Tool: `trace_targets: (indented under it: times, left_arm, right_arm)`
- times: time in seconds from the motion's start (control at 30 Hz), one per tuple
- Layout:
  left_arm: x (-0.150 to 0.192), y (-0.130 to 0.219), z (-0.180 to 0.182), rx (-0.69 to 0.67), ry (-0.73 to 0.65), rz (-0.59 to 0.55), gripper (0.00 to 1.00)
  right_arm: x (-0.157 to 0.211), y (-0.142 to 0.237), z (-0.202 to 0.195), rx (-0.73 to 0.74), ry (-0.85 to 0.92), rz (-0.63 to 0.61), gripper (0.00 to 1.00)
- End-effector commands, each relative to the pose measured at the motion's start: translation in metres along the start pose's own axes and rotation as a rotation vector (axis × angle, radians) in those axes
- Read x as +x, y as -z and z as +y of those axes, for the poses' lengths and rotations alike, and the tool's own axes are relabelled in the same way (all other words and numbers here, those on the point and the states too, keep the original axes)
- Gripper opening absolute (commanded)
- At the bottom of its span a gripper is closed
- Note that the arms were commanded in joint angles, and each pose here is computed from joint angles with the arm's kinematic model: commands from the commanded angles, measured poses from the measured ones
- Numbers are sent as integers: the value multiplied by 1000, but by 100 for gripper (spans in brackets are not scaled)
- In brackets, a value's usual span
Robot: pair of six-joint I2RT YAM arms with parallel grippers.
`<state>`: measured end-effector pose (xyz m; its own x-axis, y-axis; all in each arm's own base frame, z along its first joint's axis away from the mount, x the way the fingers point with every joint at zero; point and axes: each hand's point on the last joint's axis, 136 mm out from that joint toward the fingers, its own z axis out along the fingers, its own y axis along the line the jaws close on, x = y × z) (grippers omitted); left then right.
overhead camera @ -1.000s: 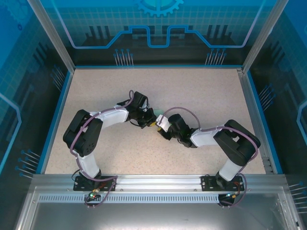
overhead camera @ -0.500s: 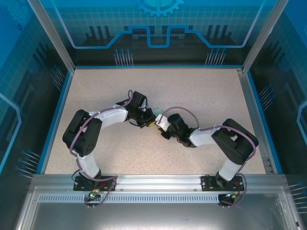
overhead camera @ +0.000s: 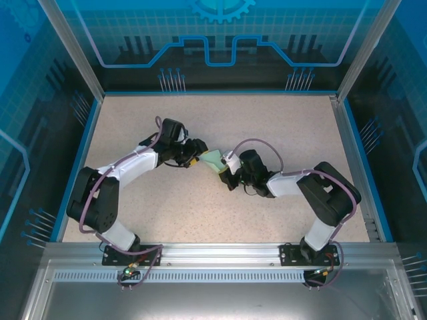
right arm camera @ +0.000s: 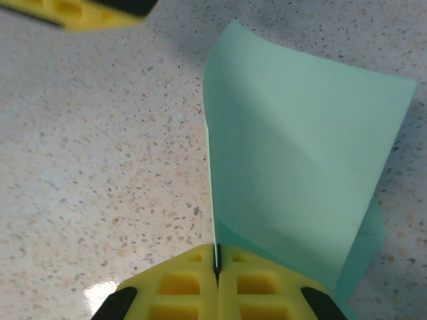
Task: Fold a paper plane with a square sheet of paper (pick it up from the middle)
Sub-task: Fold the wing for the fifth time at the center of the table.
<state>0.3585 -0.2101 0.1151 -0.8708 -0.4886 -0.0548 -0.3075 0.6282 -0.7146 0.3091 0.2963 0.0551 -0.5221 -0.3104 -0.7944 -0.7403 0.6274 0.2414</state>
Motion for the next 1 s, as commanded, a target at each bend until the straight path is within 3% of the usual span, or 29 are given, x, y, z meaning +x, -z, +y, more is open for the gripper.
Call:
trace_targets:
  times: [0.0, 0.63, 0.97]
  left_arm:
    - [0, -2, 6, 5, -4, -15, 57]
    - [19, -40, 1, 86, -55, 55, 56]
    - [27, -59, -8, 109, -88, 96, 48]
  right_arm:
    - [-2, -4, 7, -84, -141, 14, 2]
    - [7, 0, -32, -100, -555, 57, 0]
    - [18, -1, -43, -121, -672, 64, 1]
